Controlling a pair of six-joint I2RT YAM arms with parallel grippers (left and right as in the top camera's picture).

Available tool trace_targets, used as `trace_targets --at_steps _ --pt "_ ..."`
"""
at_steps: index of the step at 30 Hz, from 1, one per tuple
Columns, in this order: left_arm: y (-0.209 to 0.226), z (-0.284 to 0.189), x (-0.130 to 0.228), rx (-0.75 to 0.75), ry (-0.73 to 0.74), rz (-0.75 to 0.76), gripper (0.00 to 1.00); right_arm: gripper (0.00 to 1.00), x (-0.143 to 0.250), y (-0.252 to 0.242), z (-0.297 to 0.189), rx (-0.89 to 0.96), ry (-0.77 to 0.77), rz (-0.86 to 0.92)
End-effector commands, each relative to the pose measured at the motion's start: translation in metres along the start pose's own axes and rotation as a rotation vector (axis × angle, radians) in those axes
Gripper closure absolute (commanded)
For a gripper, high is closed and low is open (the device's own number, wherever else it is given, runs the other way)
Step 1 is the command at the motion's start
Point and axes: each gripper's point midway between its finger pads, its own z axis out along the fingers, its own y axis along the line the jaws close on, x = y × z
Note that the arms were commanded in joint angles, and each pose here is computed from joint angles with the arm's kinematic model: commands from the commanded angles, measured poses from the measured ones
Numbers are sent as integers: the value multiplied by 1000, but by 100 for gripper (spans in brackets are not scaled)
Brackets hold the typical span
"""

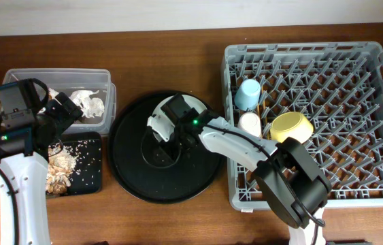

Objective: Sort waste into correct bins and load items into the dishwasher rack
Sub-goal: 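Reach the right gripper to the white plate and grasp its rim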

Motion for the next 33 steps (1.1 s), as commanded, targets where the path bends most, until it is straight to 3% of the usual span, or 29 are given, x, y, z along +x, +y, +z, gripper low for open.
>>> trace_targets --at_steps 1,5,10,19,26,33 --pt "-2 -6 -5 12 -19 2 1 46 0 39 7 -141 16 -25" --pt "-2 -6 -5 12 -19 2 1 47 -3 48 5 -146 12 -45" --pt "-2 -6 -5 12 -19 2 1 47 -27 37 -49 -103 -42 -3" --pt "-2 -6 -5 12 -19 2 1 47 -16 -79 -106 336 -57 176" --pt "-1 -6 -5 11 -19 2 1 46 -5 -118 -94 484 -66 219" --pt "-2 -6 -5 12 -19 2 1 46 2 -98 -44 326 -18 201"
